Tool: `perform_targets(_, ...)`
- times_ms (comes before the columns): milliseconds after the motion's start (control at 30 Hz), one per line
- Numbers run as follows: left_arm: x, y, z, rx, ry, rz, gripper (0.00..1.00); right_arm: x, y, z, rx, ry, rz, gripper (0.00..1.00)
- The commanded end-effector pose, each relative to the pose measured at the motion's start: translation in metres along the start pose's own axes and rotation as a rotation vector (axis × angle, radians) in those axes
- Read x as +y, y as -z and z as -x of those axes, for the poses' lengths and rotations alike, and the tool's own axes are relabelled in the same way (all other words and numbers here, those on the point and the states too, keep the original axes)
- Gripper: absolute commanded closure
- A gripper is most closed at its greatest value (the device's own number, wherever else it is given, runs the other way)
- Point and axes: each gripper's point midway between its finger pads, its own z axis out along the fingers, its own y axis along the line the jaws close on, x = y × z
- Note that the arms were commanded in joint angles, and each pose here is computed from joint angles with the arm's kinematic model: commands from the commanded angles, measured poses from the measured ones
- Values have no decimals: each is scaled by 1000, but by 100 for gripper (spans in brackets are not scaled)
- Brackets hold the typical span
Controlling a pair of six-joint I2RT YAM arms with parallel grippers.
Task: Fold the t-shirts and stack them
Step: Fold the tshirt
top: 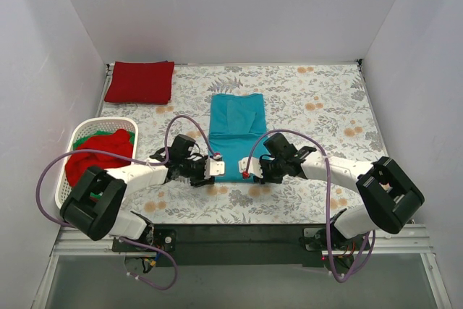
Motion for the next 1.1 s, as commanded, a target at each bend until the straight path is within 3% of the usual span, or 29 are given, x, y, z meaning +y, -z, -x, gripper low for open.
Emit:
perform_targets(0,-2,-4,-14,55,-37,-3,63,11,-7,-18,60,-11,28,75)
perform_targets(67,-1,-3,-22,84,-58,6,66,13,-6,-18,61,-17,34,79)
perform_targets(200,0,2,-17,87,-36,11,85,12,-3,-18,74,-36,40,91)
perform_targets(233,6,5,-8,71,-43,27,89,7,0,-15,66,-41,28,99)
perform_targets(333,14,13,11,37,-8,38,100,-4,10,-4,39,-58,12,99)
perform_targets(833,80,70,81,-90,77,81,100,-65,92,62,-118,-105,-56,99)
perform_targets(1067,54,92,112,-162,79,-13,100,-35,113,77,-178,-145,29,99)
